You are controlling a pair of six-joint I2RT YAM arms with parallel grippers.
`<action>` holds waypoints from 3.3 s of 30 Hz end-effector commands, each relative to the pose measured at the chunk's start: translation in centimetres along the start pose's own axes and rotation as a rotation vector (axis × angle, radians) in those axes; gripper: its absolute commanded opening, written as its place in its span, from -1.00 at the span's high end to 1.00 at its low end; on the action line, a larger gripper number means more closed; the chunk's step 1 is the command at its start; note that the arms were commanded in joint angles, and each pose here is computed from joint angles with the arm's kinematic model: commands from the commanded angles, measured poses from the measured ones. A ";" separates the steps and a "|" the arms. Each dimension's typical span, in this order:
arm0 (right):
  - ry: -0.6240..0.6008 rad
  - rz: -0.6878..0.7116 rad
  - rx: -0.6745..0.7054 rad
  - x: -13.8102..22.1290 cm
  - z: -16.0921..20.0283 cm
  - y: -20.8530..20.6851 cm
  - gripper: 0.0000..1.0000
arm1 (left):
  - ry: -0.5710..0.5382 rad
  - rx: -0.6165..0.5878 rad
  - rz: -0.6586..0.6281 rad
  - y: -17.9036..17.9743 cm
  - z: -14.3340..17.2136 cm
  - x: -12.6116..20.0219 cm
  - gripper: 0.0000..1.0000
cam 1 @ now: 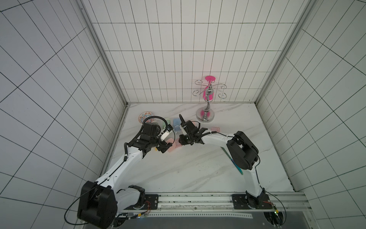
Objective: Put the tray back into the pencil sharpener
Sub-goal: Close the container of the pencil sharpener.
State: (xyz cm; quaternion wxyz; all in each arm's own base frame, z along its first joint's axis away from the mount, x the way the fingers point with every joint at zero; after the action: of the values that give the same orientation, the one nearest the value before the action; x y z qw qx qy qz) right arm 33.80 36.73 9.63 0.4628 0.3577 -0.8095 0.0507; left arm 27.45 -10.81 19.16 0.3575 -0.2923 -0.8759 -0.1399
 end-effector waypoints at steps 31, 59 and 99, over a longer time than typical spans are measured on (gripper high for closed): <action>-0.040 -0.049 0.008 0.6 -2.8 1.3 0.35 | 0.230 -0.065 0.140 -0.1 1.9 -6.2 -0.81; 0.002 -0.195 -0.009 1.5 -0.5 4.4 0.49 | 0.224 -0.215 0.163 -1.8 3.5 -6.8 0.10; 0.073 -0.191 0.005 0.1 3.2 4.1 0.69 | 0.188 -0.194 0.170 -2.7 4.2 -6.0 0.36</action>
State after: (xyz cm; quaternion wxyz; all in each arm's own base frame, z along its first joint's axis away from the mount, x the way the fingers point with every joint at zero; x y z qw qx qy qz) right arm 29.11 36.65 8.07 0.5028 0.3983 -0.7661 0.0403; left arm 26.41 -13.00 11.47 0.4333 -0.3789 -0.7876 -0.2196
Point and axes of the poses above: each gripper's point midway between its finger pads, its own x axis back along the fingers, its own y axis along the line the jaws close on, z = x × y, the point moved 6 cm from there along x, back along the fingers, and after that the axes turned 15 degrees about x, right-handed, at the moved point
